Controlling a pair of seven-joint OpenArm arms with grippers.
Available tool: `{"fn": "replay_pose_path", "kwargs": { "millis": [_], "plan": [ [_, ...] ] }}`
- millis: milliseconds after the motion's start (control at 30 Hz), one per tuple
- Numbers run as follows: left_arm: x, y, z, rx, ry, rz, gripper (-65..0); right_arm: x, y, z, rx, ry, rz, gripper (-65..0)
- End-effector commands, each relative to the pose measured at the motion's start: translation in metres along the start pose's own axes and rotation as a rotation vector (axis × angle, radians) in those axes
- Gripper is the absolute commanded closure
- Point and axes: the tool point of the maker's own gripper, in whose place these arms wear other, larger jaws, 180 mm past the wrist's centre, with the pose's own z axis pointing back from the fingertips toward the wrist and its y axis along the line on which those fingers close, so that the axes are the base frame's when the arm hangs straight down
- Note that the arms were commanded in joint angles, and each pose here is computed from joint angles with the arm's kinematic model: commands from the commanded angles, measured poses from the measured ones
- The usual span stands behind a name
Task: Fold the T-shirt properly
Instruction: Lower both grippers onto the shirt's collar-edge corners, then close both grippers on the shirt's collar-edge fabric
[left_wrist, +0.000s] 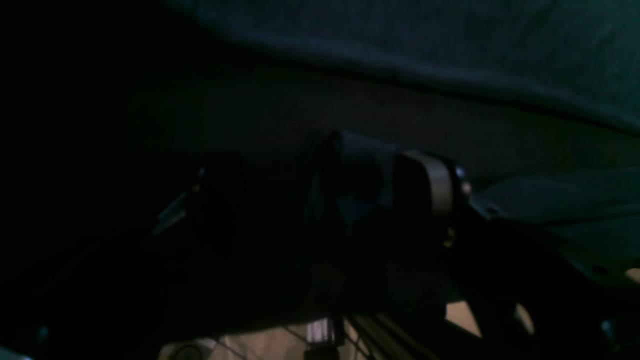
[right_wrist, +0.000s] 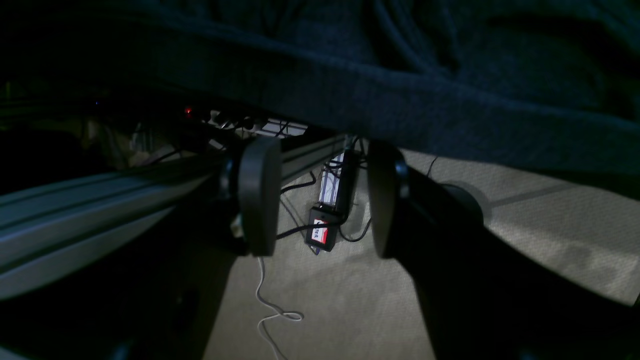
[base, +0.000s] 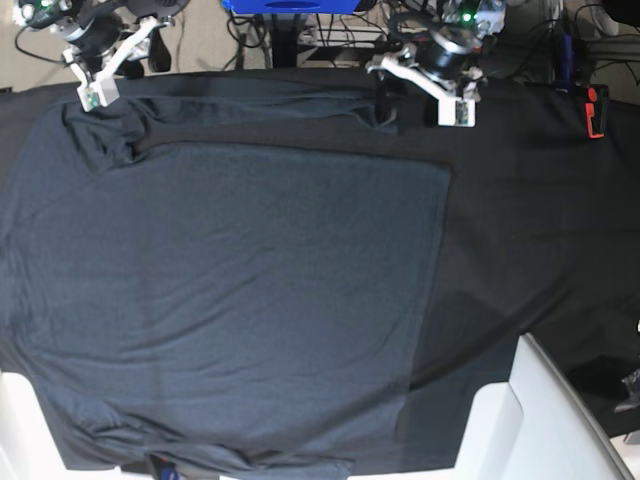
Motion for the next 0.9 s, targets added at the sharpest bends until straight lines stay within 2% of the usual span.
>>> {"fn": "replay_pose_path", "kwargs": {
  "millis": [0,233,333,400,467,567,600,667,800,867],
  "plan": [
    [-0.001,-0.003,0.002,-0.012,-0.002,0.000,-43.3,0.006,-0.002,0.004,0.001,-0.023,0.010,-25.8],
    [-0.014,-0.027,-0.006,-0.077,0.037,-0.015,-43.3,0.008,-0.003,0.004,-0.002,-0.031,0.010,-25.8],
    [-0.014,-0.029,-0.007,-0.081,0.038,-0.014,-42.8,0.012,-0.017,0.009,-0.041,-0.047,-0.004,-25.8],
    [-0.014,-0.029,-0.007,-0.081,0.038,-0.014,-36.0,0.013,-0.036,0.017,-0.095,-0.065,-0.037,-25.8],
    [-0.011,-0.028,-0.009,-0.080,0.030,-0.016,-24.8,0.019,-0.051,0.024,-0.144,-0.095,-0.068,-25.8],
    [-0.009,-0.027,-0.012,-0.079,0.027,-0.018,-4.3,0.031,-0.082,0.040,-0.244,-0.169,-0.142,-26.1],
    [-0.008,-0.028,-0.013,-0.081,0.025,-0.019,0.0,0.036,-0.092,0.045,-0.272,-0.193,-0.159,-26.1],
    [-0.007,-0.029,-0.015,-0.083,0.026,-0.021,0.0,0.044,-0.113,0.055,-0.329,-0.222,-0.197,-26.4],
    [-0.006,-0.028,-0.015,-0.081,0.024,-0.021,0.0,0.048,-0.148,0.063,-0.388,-0.175,-0.275,-26.7],
    [-0.006,-0.027,-0.015,-0.080,0.023,-0.020,0.0,0.048,-0.164,0.064,-0.402,-0.160,-0.334,-30.0]
  ]
}}
